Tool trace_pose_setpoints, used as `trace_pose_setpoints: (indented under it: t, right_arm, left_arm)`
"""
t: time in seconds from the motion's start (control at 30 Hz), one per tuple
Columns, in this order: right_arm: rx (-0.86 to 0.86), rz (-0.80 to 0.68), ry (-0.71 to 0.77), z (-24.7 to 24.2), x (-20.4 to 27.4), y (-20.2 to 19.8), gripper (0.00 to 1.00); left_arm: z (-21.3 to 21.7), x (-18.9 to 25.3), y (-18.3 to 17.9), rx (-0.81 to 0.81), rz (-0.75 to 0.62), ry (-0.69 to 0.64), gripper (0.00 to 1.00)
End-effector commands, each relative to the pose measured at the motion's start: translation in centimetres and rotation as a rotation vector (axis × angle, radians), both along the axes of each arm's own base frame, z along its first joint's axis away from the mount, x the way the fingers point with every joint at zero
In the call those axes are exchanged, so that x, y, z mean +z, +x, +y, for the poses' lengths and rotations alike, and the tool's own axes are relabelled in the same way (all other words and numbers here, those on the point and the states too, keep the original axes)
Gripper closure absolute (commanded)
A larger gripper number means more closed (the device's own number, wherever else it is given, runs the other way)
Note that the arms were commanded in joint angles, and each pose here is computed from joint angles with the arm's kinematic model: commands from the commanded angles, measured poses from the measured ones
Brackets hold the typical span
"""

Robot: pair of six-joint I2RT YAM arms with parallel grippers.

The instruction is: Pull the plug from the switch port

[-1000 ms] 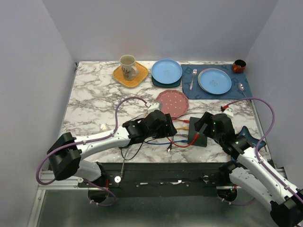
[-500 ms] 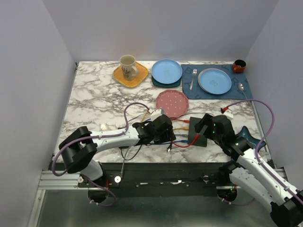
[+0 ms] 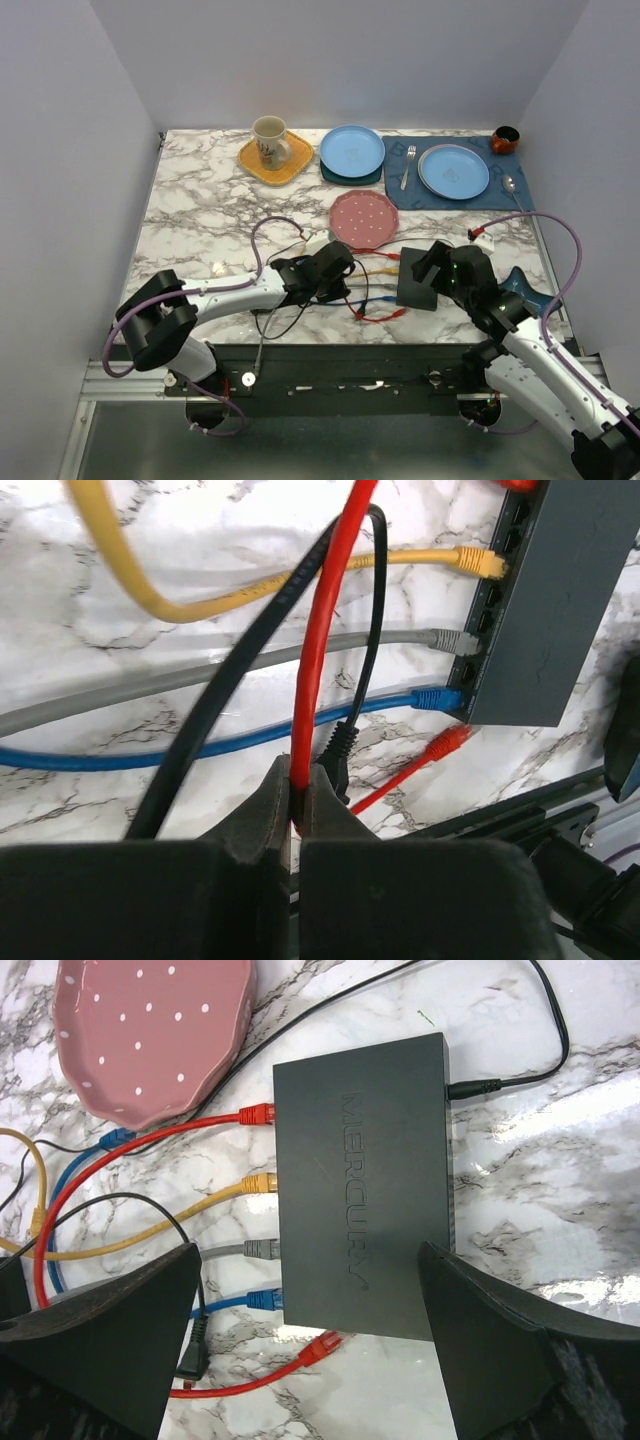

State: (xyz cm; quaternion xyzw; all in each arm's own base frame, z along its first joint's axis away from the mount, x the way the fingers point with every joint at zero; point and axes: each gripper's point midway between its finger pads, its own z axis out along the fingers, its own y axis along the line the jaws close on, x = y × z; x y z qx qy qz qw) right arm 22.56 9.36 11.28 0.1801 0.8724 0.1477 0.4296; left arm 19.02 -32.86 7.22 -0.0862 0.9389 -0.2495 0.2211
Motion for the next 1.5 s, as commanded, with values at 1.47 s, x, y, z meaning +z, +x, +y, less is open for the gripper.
trace_pose_setpoints:
  t: [1.47]
  right_arm:
    - [0.233,0.108,0.113,5.6,-2.4,0.2,0.1]
  left_arm:
    - [24.5,7.8,-0.4,0.62,-0.187,0.012,0.97]
